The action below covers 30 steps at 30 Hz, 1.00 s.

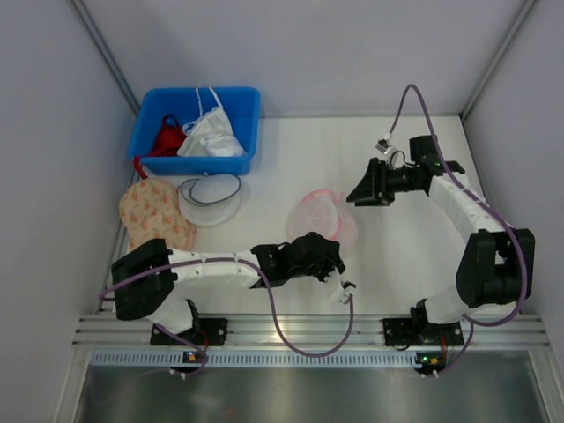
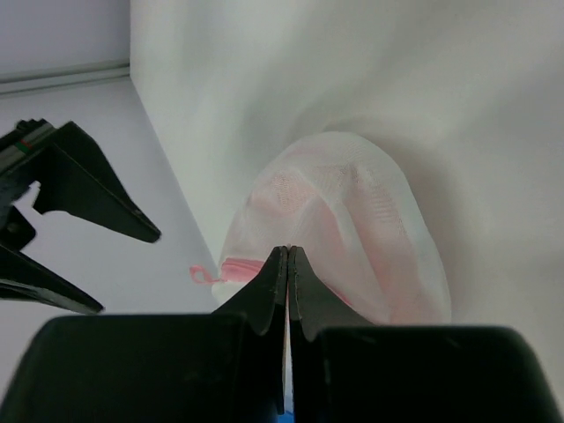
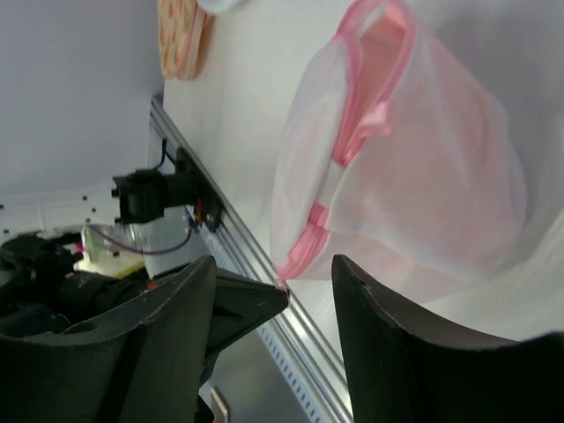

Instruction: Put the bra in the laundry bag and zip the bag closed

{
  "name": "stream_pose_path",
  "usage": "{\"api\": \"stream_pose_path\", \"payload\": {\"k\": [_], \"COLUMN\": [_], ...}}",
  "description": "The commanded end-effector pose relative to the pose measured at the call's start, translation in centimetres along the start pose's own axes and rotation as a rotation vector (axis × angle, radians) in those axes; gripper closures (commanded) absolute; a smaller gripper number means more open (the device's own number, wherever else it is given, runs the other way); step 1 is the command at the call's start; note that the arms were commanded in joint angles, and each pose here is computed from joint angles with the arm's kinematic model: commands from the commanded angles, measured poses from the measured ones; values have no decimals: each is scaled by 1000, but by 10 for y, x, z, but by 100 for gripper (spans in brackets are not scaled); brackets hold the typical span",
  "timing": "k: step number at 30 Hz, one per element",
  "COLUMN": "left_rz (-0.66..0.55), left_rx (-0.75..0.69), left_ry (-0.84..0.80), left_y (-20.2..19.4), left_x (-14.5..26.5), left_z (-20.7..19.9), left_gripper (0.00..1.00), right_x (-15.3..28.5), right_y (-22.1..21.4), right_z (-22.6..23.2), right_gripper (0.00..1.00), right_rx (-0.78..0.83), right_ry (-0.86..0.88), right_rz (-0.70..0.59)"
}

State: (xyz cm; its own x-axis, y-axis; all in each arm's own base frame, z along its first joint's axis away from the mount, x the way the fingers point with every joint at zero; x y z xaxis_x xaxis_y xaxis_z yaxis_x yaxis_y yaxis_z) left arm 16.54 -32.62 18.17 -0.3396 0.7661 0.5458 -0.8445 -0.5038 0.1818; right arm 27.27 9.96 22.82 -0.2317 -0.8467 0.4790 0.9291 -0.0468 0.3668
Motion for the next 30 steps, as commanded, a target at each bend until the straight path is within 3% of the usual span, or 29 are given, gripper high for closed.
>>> {"api": "stream_pose_path", "payload": {"k": [1, 11, 12, 14, 16, 18, 30], "left_rz": [-39, -43, -41, -42, -44, -53, -90], "left_rx": [-6, -8, -8, -9, -8, -8, 9], "left_ry": [128, 154, 153, 151, 147, 140, 46], "left_y": [9, 11, 11, 11, 11, 11, 15], "left_x": [0, 1, 2, 2, 3, 4, 26], "left_z": [29, 39, 38, 37, 35, 32, -8], "left_gripper": [100, 100, 100, 100, 100, 100, 100], "right_x": [-19, -44, -47, -49, -50, -48, -38], "right_y": [-28, -39, -38, -37, -33, -29, 12], "right_z": [11, 4, 6, 7, 8, 8, 3], "right_gripper": [45, 56, 64, 72, 90, 100, 100], "right_rx": [25, 3, 8, 13, 19, 32, 75], "right_ry": [23, 8, 16, 15, 12, 0, -16], "right_rz": [111, 203, 212, 217, 216, 210, 119]}}
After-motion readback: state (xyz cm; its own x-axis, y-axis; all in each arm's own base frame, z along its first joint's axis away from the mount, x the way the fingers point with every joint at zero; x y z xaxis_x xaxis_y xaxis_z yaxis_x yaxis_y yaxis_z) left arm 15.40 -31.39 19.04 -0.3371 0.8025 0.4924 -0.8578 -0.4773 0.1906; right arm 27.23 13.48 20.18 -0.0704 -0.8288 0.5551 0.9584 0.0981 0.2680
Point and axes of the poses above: each gripper's point midway between its finger pads, its own x axis back along the fingers, its own z axis along the line the jaws close on, y = z × x, the point moved 9 cm from there along x, back along the fingers, and after that the axes turned 1 degree about x, right-handed, at the moved point
